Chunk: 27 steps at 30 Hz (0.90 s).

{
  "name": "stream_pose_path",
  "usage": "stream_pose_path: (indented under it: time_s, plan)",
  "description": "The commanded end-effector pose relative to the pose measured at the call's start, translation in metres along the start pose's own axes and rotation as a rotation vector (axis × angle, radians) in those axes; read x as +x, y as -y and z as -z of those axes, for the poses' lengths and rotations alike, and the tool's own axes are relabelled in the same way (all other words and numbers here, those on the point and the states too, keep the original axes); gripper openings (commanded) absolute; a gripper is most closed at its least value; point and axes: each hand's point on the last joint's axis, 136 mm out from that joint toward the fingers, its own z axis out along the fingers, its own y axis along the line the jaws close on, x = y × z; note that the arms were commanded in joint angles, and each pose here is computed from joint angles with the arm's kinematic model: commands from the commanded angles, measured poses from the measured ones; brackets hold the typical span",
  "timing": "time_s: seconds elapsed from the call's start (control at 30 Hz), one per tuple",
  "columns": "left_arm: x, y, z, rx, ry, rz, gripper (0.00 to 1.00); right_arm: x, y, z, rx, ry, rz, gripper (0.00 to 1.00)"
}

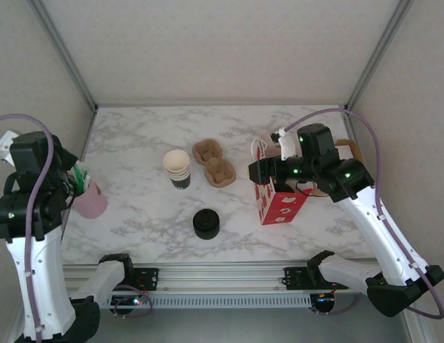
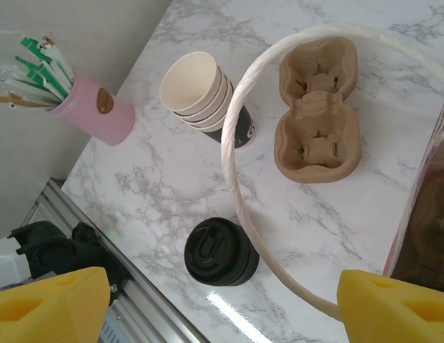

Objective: Pack the takeout coffee

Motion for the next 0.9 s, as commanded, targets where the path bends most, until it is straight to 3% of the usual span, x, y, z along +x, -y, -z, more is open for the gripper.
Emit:
stream_pose_path:
  time_s: [0.0,0.17,0.37,0.53,0.87]
  plan:
    - [-0.015,0.004,0.022,0.057,0.028,0.052,0.03,-0.008,-0.013,0.008,-0.040,0.022,0.034,0.83]
    - [-0.022,0.026,0.031,0.176,0.024,0.103,0.04,-0.014,-0.017,0.015,-0.044,0.043,0.039,0.83]
    - [0.008,0.080,0.020,0.422,-0.141,0.114,0.02,-0.022,-0.019,0.026,-0.027,0.089,0.038,0.83]
    - [0.024,0.107,0.016,0.548,-0.227,0.120,0.00,-0.027,-0.016,0.035,0.011,0.124,0.029,0.84]
    - [0.051,0.154,0.032,0.799,-0.378,0.096,0.00,-0.042,0.010,0.075,0.233,0.275,0.003,0.84]
